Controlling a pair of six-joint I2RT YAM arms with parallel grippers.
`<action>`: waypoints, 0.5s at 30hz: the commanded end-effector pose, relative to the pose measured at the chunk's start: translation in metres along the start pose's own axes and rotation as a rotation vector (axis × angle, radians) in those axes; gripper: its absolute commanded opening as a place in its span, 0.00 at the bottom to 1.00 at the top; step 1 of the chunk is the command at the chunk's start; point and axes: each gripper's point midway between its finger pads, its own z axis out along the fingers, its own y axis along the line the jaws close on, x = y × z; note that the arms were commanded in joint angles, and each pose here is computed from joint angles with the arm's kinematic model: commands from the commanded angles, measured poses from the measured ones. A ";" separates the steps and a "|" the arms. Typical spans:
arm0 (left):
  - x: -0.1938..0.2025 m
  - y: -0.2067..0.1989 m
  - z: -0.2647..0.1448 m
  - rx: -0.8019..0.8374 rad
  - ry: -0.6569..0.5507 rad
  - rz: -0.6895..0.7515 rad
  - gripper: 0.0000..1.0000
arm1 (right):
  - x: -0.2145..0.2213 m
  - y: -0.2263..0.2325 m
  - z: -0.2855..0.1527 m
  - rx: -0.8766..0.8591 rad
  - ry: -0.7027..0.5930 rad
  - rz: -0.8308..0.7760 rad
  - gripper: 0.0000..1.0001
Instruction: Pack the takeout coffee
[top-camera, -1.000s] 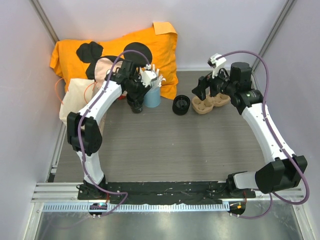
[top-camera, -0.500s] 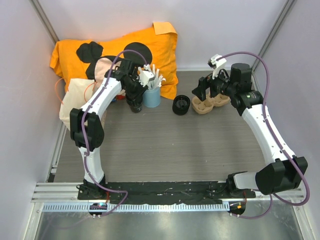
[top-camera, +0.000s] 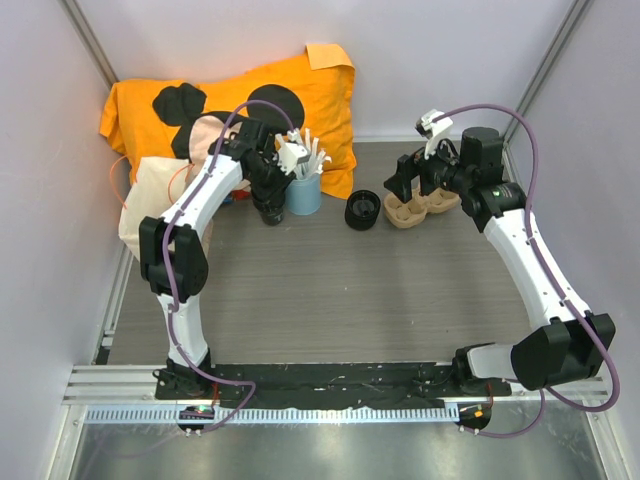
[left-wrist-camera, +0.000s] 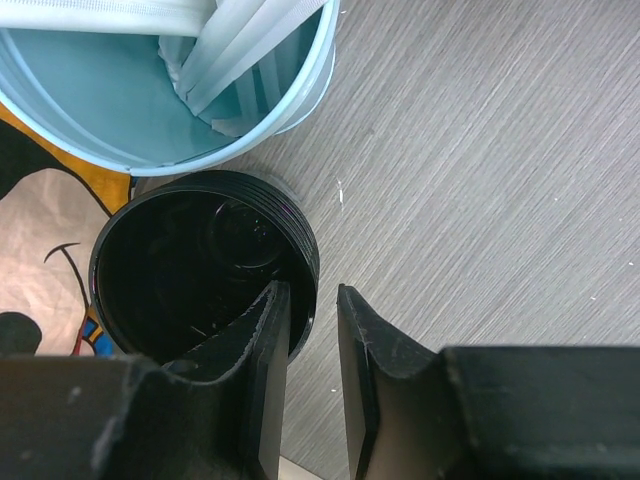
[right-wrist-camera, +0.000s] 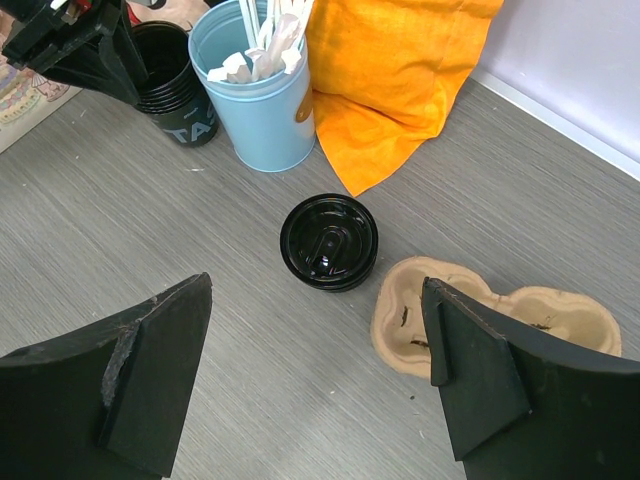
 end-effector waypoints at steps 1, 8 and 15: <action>-0.011 0.003 -0.007 0.005 -0.032 0.017 0.29 | -0.023 0.003 -0.010 0.004 -0.079 -0.030 0.90; -0.008 0.003 -0.004 0.007 -0.019 0.013 0.27 | -0.024 0.004 -0.010 0.004 -0.081 -0.030 0.90; -0.009 0.004 -0.005 0.002 -0.021 0.011 0.22 | -0.023 0.004 -0.010 0.002 -0.079 -0.027 0.90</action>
